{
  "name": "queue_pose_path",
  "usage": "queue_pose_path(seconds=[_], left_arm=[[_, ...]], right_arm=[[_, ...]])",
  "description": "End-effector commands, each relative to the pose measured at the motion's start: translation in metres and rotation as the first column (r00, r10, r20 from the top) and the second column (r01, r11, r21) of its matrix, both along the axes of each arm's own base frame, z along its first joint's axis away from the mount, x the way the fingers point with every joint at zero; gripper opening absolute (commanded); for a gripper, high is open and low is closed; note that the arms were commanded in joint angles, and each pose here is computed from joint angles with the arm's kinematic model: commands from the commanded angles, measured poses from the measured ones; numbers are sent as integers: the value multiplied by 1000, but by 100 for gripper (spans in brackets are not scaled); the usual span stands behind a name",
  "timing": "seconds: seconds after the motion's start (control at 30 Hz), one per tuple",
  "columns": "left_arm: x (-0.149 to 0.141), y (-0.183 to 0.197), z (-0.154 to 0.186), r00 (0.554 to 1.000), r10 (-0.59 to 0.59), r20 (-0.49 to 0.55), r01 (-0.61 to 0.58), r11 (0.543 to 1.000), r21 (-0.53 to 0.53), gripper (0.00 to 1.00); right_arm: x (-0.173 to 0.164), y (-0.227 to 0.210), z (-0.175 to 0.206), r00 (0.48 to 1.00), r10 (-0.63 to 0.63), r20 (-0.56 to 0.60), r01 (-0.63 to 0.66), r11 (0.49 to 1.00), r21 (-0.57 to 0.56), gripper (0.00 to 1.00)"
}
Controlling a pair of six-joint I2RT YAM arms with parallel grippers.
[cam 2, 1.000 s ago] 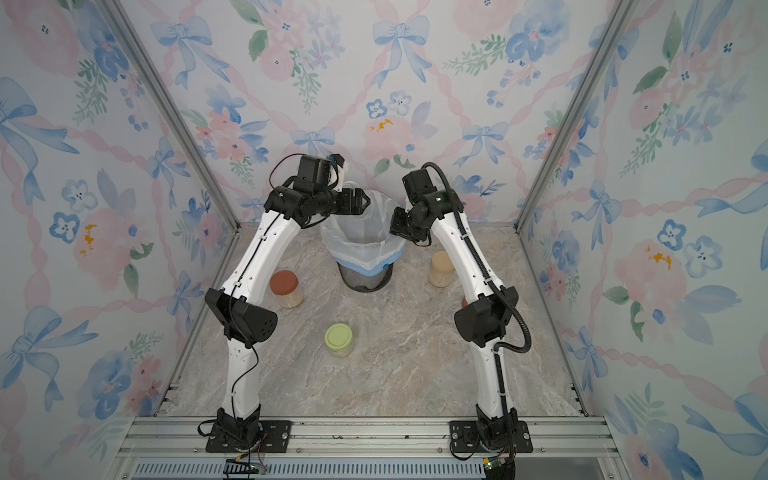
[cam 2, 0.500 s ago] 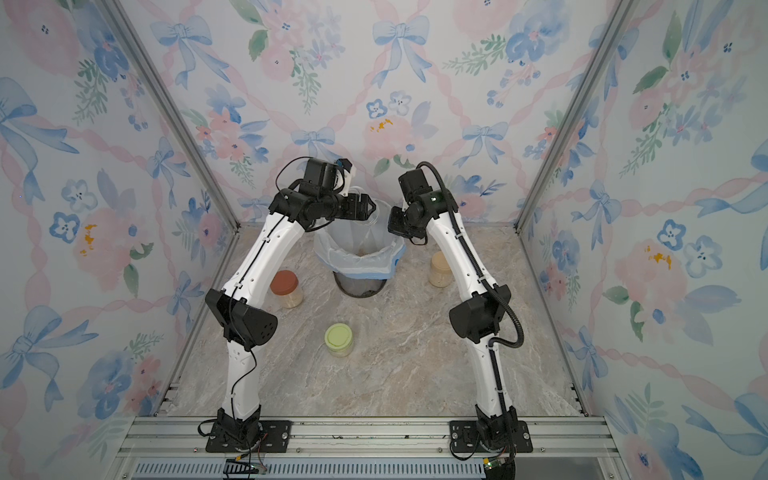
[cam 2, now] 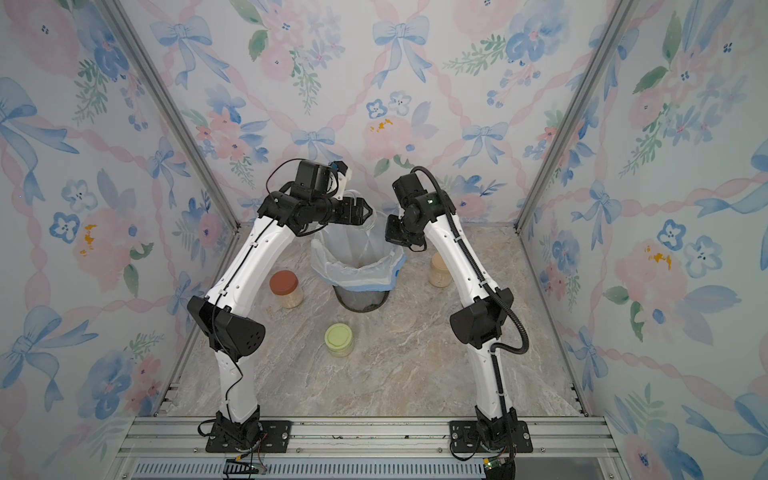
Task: Empty moldy rice from jars
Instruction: Move the trash bin to the center of the board.
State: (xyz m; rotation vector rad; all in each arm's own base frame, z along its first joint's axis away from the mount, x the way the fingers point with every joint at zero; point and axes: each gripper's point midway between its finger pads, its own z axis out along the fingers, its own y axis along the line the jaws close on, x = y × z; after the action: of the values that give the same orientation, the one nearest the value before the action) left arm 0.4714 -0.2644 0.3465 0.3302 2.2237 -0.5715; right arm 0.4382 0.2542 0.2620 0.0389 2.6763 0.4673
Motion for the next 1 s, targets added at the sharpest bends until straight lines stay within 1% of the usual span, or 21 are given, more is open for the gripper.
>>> queue_pose_path(seconds=[0.0, 0.07, 0.1, 0.13, 0.17, 0.2, 0.23, 0.3, 0.33, 0.4, 0.43, 0.47, 0.5, 0.57, 0.73, 0.83, 0.9, 0.93, 0.97], left_arm=[[-11, 1, 30, 996, -26, 85, 29, 999, -27, 0], [-16, 6, 27, 997, -19, 68, 21, 999, -26, 0], [-20, 6, 23, 998, -20, 53, 21, 999, -26, 0], [-22, 8, 21, 999, -16, 42, 17, 999, -28, 0], [-25, 9, 16, 1000, -14, 23, 15, 999, -30, 0], [-28, 9, 11, 1000, -17, 3, 18, 999, -32, 0], [-32, 9, 4, 1000, -19, -25, 19, 999, -33, 0], [-39, 10, -13, 996, -15, -87, 13, 1000, -24, 0], [-43, 11, -27, 991, -4, -131, 4, 1000, -3, 0], [-49, 18, -57, 974, 39, -221, -20, 996, 90, 0], [-50, 19, -68, 966, 55, -251, -15, 987, 157, 0], [-51, 19, -72, 965, 74, -250, -18, 975, 221, 0], [-50, 16, -69, 969, 78, -234, -17, 967, 253, 0], [-44, 12, -64, 969, 94, -227, -29, 961, 274, 0], [-41, 9, -51, 976, 100, -196, -49, 967, 250, 0], [-46, 0, -37, 979, 59, -197, -21, 982, 186, 0], [-48, -3, -25, 972, 18, -235, 1, 997, 77, 0], [-49, -4, -20, 964, -4, -266, 6, 1000, 5, 0], [-50, -4, -16, 948, -35, -317, 8, 996, -88, 0]], right_arm=[[-35, 26, 7, 996, 70, -56, -67, 997, 46, 4], [-36, 29, 8, 996, 74, -48, -72, 996, 48, 5], [-37, 29, 8, 996, 77, -49, -74, 996, 50, 11], [-37, 30, 7, 996, 80, -50, -78, 996, 52, 28], [-37, 28, 7, 995, 82, -50, -79, 996, 48, 62], [-38, 27, 8, 995, 81, -49, -79, 996, 46, 87], [-36, 24, 9, 996, 76, -46, -74, 996, 41, 98], [-36, 18, 11, 997, 66, -44, -65, 997, 37, 97], [-36, 13, 13, 997, 57, -44, -55, 998, 36, 98], [-35, 4, 15, 998, 41, -39, -40, 998, 40, 97], [-35, 0, 17, 999, 33, -36, -32, 998, 45, 98], [-34, -3, 17, 999, 24, -36, -22, 998, 52, 97], [-33, -6, 18, 999, 17, -33, -15, 998, 58, 97], [-31, -12, 22, 1000, 2, -25, 0, 998, 70, 97], [-25, -24, 29, 1000, -24, -16, 25, 996, 90, 97], [-23, -29, 32, 999, -32, -9, 33, 995, 98, 97], [-21, -30, 33, 999, -35, -8, 36, 994, 106, 98], [-21, -30, 35, 999, -34, -4, 34, 993, 111, 97], [-20, -30, 36, 999, -34, -2, 34, 993, 114, 97]])
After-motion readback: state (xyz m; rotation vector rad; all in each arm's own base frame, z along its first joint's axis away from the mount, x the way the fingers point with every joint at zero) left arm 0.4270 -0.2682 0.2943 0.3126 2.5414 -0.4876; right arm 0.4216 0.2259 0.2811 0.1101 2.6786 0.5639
